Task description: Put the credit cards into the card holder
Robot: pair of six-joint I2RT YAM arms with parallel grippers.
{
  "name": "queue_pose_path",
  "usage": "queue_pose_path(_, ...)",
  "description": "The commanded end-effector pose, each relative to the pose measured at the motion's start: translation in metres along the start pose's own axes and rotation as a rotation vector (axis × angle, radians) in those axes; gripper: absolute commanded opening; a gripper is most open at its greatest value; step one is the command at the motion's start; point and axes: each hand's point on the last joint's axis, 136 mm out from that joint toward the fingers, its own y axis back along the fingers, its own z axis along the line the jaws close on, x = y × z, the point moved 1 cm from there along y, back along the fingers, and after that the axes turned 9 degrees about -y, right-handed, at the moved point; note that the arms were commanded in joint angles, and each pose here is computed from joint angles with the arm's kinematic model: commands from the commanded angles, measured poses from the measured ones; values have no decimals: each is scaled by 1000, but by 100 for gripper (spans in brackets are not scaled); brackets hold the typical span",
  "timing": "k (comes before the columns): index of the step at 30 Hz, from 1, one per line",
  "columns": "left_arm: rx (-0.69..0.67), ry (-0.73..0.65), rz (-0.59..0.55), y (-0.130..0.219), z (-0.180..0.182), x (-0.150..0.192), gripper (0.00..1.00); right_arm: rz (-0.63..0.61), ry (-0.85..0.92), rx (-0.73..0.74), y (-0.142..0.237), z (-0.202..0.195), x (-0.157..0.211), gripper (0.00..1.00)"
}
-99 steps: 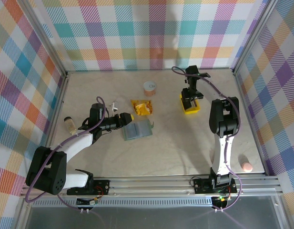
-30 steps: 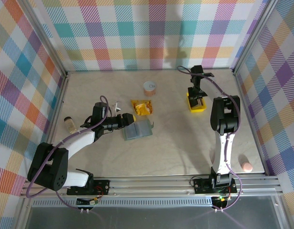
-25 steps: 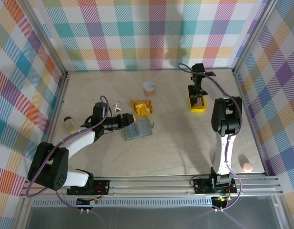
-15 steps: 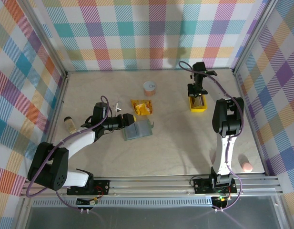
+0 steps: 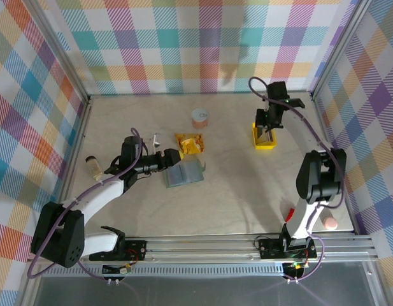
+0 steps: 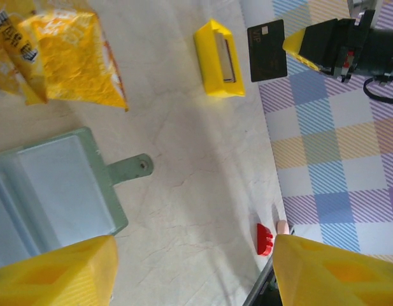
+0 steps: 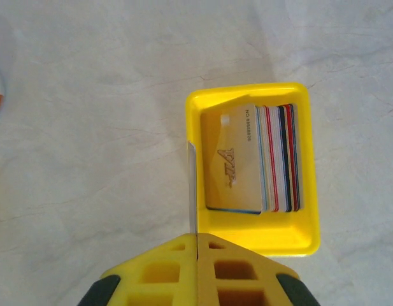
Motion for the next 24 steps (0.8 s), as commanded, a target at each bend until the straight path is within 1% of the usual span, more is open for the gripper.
queue_pose_path(1, 97, -4, -94, 8, -37, -27, 74, -99, -53, -113, 46, 21, -3, 0)
queue_pose_path(5, 217, 27, -148, 13, -70, -42, 87, -175, -85, -284, 102, 49, 9, 0)
queue_pose_path(7, 281, 40, -178, 17, -88, -52, 93, -197, -110, -423, 133, 67, 17, 0)
queue_pose_path(9, 337, 45, -200, 21, -104, -60, 97, -207, -137, -555, 157, 83, 24, 0)
queue_pose_path(12, 413, 45, -224, 28, -127, -69, 97, -186, -175, -740, 186, 103, 35, 0)
queue_pose_path(14, 458, 42, -238, 32, -141, -74, 96, -161, -195, -829, 197, 114, 42, 0)
queue_pose_path(16, 493, 40, -241, 34, -152, -76, 92, -127, -212, -904, 203, 124, 49, 0)
queue_pose_path(22, 534, 15, -212, 31, -167, -73, 76, -30, -224, -1025, 206, 150, 64, 0)
queue_pose_path(24, 534, 13, -194, 27, -168, -70, 73, 1, -229, -1060, 205, 157, 68, 0)
